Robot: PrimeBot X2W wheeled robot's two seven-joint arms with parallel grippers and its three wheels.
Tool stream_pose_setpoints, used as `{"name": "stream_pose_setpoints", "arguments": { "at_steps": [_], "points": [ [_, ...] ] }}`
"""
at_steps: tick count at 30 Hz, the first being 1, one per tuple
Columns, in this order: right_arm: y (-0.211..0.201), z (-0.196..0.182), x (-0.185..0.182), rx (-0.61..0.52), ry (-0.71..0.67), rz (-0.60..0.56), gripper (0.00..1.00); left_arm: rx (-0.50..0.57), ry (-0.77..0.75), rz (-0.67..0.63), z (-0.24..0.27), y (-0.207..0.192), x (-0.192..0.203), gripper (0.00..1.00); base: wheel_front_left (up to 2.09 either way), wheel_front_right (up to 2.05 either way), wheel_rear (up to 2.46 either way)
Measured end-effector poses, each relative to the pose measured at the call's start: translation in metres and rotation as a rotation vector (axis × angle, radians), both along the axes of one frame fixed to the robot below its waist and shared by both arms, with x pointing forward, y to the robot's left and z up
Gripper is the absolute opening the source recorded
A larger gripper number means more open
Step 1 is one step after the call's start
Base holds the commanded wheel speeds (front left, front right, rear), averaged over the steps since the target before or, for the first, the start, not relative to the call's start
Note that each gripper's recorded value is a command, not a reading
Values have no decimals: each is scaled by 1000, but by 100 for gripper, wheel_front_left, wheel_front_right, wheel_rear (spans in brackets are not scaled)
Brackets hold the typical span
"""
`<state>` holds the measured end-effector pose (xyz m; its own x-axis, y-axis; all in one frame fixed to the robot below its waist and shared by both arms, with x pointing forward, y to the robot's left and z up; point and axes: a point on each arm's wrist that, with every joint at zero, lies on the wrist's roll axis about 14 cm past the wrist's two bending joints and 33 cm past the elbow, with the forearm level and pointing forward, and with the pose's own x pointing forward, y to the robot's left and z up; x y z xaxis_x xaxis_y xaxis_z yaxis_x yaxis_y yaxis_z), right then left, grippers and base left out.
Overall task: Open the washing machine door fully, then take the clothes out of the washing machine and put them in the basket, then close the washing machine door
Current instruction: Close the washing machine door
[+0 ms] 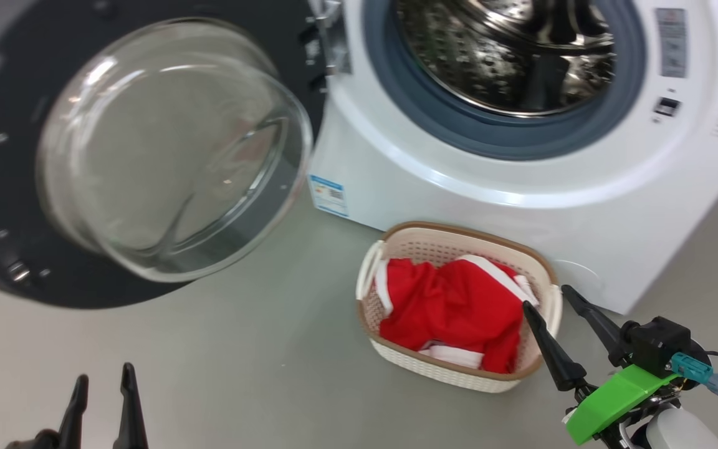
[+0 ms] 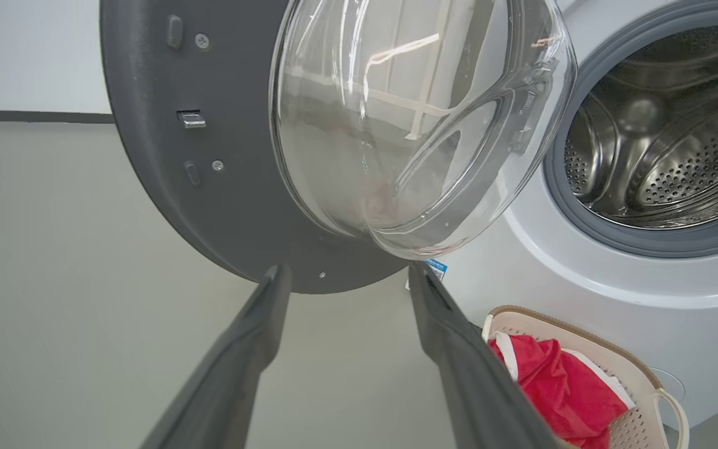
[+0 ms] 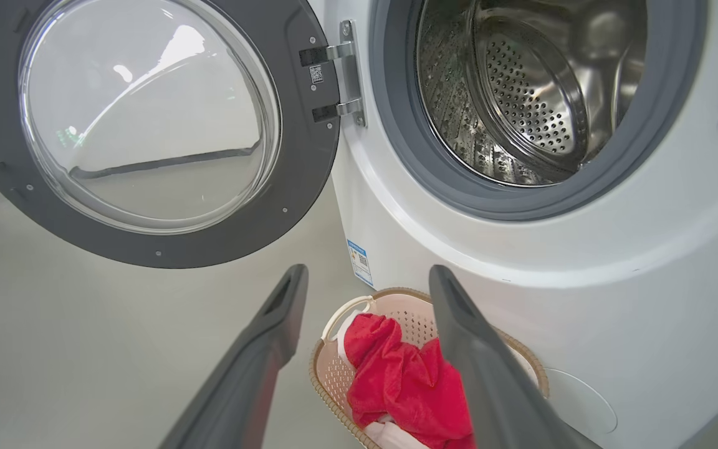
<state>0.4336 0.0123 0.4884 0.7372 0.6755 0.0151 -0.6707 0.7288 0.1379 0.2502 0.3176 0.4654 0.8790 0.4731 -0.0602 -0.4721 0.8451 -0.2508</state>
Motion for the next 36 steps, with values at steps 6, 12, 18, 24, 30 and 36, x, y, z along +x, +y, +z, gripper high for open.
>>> {"name": "stream_pose_setpoints", "arguments": {
  "at_steps": [6,12,18,24,30,36],
  "points": [
    [30,8,1,11,-20,73,100,-18,3,67,-3,10,-24,100,0,0,0],
    [45,14,2,21,-32,111,100,-26,11,104,-6,14,-36,100,0,0,0],
    [48,10,1,18,-25,122,100,-27,7,116,-4,15,-37,100,0,0,0],
    [48,9,1,17,-23,123,100,-35,-8,124,-1,17,-36,100,0,0,0],
    [49,11,2,23,-26,122,100,-18,-126,191,32,39,-41,0,0,0,0],
    [46,12,6,32,-27,112,100,167,-339,214,122,78,-34,0,0,0,0]
  ]
}}
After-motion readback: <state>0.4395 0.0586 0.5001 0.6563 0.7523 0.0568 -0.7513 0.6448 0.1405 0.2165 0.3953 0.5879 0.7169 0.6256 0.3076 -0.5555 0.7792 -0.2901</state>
